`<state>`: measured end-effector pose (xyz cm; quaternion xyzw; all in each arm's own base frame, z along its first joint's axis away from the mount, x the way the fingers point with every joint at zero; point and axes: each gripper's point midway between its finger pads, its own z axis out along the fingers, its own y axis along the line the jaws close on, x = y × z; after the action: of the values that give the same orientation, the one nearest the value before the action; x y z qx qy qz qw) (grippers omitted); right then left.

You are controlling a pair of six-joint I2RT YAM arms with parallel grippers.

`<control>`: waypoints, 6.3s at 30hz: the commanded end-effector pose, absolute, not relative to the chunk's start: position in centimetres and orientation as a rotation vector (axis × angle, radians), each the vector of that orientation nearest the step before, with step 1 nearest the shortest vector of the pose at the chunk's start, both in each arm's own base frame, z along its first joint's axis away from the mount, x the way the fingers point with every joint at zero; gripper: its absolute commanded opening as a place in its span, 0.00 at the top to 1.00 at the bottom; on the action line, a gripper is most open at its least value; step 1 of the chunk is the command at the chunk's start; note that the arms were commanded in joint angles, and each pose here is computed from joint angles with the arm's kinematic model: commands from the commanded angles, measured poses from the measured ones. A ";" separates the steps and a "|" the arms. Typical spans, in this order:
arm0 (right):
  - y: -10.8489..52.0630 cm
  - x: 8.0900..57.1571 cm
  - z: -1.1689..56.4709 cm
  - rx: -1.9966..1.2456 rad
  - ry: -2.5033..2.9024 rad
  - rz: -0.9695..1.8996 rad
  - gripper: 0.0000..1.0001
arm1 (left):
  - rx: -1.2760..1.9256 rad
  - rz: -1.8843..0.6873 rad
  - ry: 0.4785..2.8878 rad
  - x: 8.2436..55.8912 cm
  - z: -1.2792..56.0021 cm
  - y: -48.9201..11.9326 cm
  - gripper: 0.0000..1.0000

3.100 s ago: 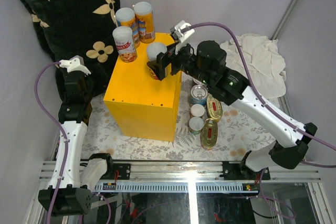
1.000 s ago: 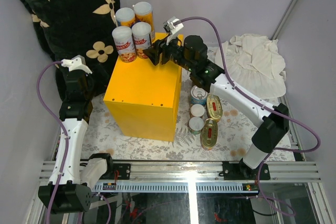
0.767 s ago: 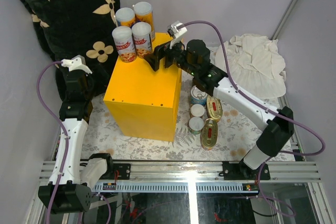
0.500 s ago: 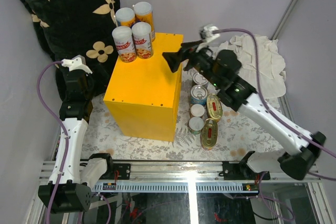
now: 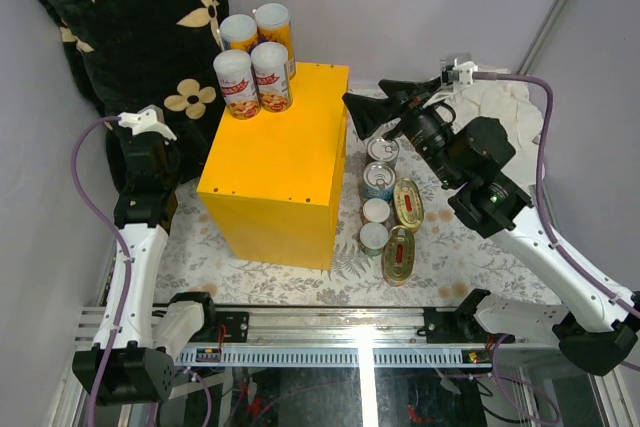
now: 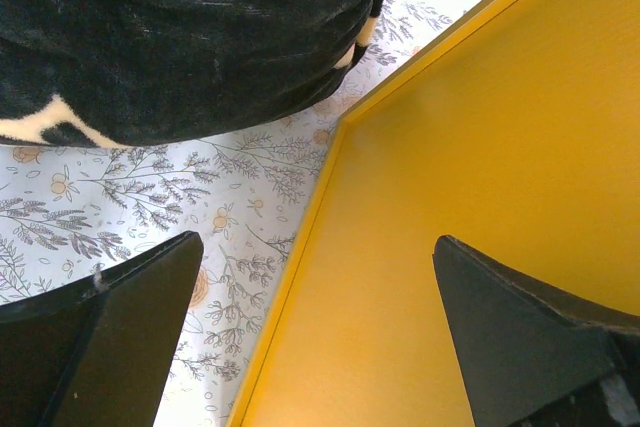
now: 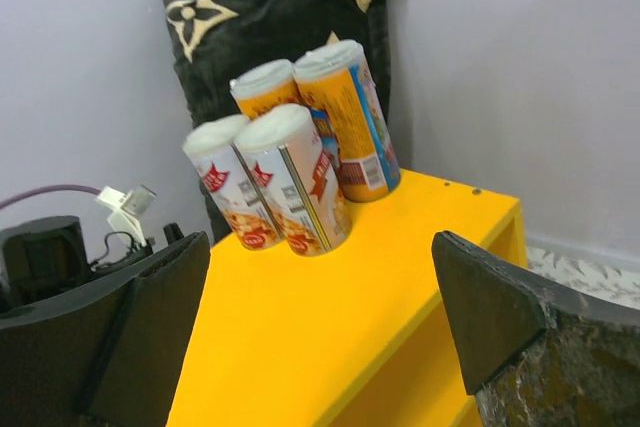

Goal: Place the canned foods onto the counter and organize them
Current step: Place the canned food on the counter, then pick up the canned food from the center of the board, then place the canned food on the counter.

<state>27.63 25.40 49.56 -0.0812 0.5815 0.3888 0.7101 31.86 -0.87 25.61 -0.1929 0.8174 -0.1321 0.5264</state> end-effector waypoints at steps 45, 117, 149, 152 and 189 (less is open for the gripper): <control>22.2 32.8 12.9 -0.079 2.141 0.363 0.01 | -0.425 -0.324 1.954 31.6 25.2 -1.4 0.00; 17.7 32.4 46.4 -0.093 1.542 0.352 0.79 | -0.399 -0.344 1.941 31.4 25.7 -1.7 0.00; 32.2 40.2 50.3 -0.466 1.510 0.605 0.01 | -0.400 -0.329 1.936 31.2 25.8 -1.5 0.00; 32.2 39.9 50.2 -0.476 1.504 0.612 0.00 | -0.403 -0.324 1.938 31.3 25.6 -1.5 0.00; 32.7 39.7 50.5 -0.519 1.373 0.624 0.01 | -0.409 -0.328 1.957 31.6 25.1 -1.5 0.00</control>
<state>40.85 33.67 43.32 -0.2433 0.6899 0.2629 0.6290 31.32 -0.93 24.74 -0.1892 0.8214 -0.1276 0.5227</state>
